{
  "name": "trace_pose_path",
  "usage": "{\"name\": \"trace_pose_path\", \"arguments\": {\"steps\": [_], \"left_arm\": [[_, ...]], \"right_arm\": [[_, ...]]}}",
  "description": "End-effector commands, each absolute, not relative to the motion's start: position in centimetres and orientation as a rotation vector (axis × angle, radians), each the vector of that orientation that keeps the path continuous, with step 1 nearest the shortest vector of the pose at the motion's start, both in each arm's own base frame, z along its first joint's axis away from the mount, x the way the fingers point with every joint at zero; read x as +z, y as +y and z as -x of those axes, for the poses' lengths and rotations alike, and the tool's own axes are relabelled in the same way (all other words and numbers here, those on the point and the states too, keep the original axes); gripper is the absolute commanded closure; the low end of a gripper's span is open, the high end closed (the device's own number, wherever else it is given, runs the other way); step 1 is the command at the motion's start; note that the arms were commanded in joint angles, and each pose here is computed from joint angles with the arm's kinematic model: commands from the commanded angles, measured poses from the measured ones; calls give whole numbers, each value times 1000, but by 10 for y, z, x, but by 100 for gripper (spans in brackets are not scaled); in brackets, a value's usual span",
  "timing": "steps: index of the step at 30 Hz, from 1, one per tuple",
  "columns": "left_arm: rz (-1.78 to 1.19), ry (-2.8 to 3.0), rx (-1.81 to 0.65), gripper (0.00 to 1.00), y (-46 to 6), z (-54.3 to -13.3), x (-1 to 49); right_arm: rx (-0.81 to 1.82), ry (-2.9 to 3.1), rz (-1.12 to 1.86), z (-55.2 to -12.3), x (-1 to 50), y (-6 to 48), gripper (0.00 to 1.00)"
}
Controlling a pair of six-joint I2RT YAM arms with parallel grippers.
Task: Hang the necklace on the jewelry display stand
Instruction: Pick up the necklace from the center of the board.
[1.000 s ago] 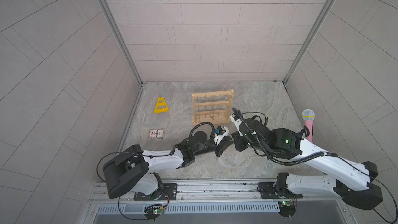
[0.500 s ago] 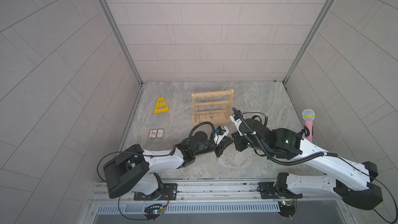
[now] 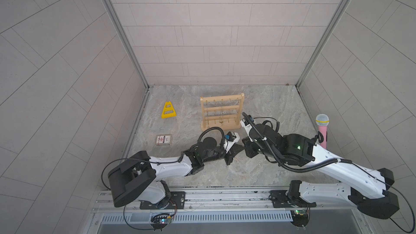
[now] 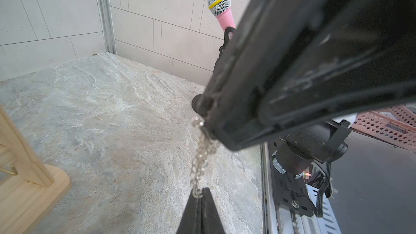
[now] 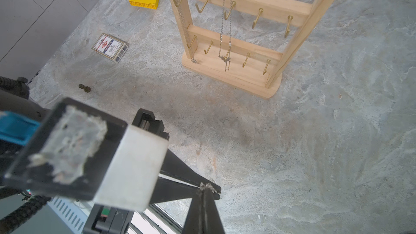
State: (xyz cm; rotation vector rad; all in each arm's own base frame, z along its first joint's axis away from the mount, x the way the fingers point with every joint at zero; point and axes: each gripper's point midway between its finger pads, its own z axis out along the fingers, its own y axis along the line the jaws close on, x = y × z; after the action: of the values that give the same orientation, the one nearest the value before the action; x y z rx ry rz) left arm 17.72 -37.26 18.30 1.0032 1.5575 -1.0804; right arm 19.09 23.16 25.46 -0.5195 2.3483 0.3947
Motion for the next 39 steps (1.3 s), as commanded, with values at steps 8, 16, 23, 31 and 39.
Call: {"name": "trace_pose_path", "arguments": {"steps": [8, 16, 23, 31, 39], "left_arm": [[-980, 1507, -1085, 92, -373, -178, 198], [-980, 1466, -1140, 100, -372, -170, 208], [-977, 1437, -1160, 100, -369, -165, 219], [-959, 1397, -1216, 100, -366, -158, 234], [-907, 1352, -1289, 100, -361, -153, 252]], "right_arm": [[391, 2321, 507, -193, 264, 230, 100], [372, 2331, 521, -195, 259, 233, 100], [365, 2336, 516, -198, 258, 232, 100], [365, 2360, 516, -203, 255, 235, 84], [364, 2355, 514, -205, 262, 228, 74]]}}
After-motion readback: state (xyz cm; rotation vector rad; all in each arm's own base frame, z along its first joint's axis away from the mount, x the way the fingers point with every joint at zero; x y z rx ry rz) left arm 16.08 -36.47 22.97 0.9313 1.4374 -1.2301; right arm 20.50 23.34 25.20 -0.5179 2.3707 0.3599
